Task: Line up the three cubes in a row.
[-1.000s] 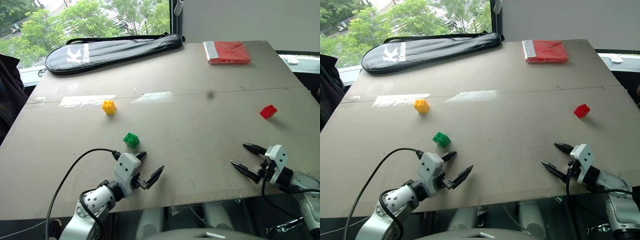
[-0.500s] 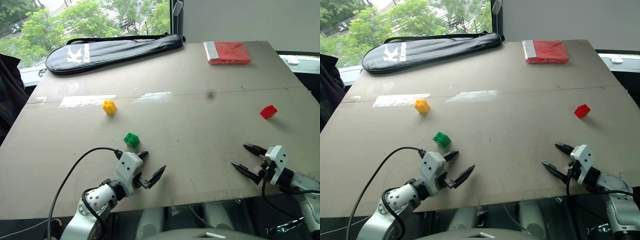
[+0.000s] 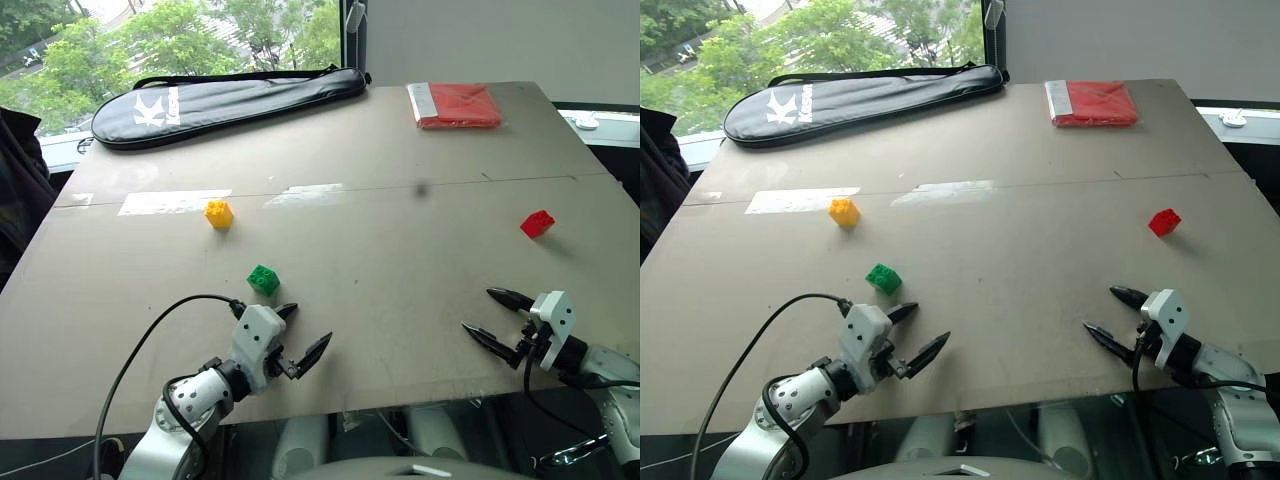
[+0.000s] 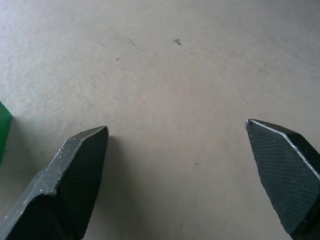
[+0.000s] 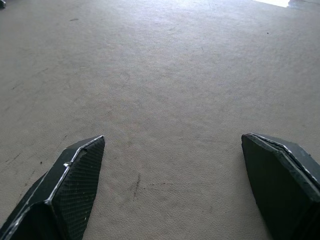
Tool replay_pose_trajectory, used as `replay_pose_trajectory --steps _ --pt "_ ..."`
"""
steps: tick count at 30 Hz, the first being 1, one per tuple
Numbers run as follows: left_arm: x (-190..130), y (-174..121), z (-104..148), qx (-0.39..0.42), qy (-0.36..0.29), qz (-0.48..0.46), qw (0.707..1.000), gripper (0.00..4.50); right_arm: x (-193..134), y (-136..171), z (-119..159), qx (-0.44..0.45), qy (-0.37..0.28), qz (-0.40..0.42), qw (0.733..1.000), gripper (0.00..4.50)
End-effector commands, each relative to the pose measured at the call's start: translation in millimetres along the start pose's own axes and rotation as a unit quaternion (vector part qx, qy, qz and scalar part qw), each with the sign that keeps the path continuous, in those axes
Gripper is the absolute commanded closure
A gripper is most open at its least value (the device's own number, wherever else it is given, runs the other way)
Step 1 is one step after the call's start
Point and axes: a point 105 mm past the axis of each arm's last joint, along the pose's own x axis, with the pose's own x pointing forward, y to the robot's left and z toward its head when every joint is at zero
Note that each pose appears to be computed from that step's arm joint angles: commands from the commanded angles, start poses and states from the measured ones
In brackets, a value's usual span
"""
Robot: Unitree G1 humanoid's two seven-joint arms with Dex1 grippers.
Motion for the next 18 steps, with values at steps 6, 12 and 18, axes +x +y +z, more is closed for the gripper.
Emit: replay_pose_trajectory --steps 6,12,18 --pt "1.4 -5.3 34.0 0.034 -0.026 -0.061 0.997 0.02 -17.4 -51.9 34.1 -0.023 -0.031 -0.116 0.992 0.00" --pt "4.3 -9.2 62.9 0.056 -0.041 -0.112 0.991 0.02 -23.3 -95.4 67.8 -0.033 -0.049 -0.197 0.979 0.00" --pt "10.2 -8.2 105.1 0.077 -0.073 -0.154 0.982 0.02 -18.4 -147.0 74.8 0.004 0.001 -0.281 0.960 0.00"
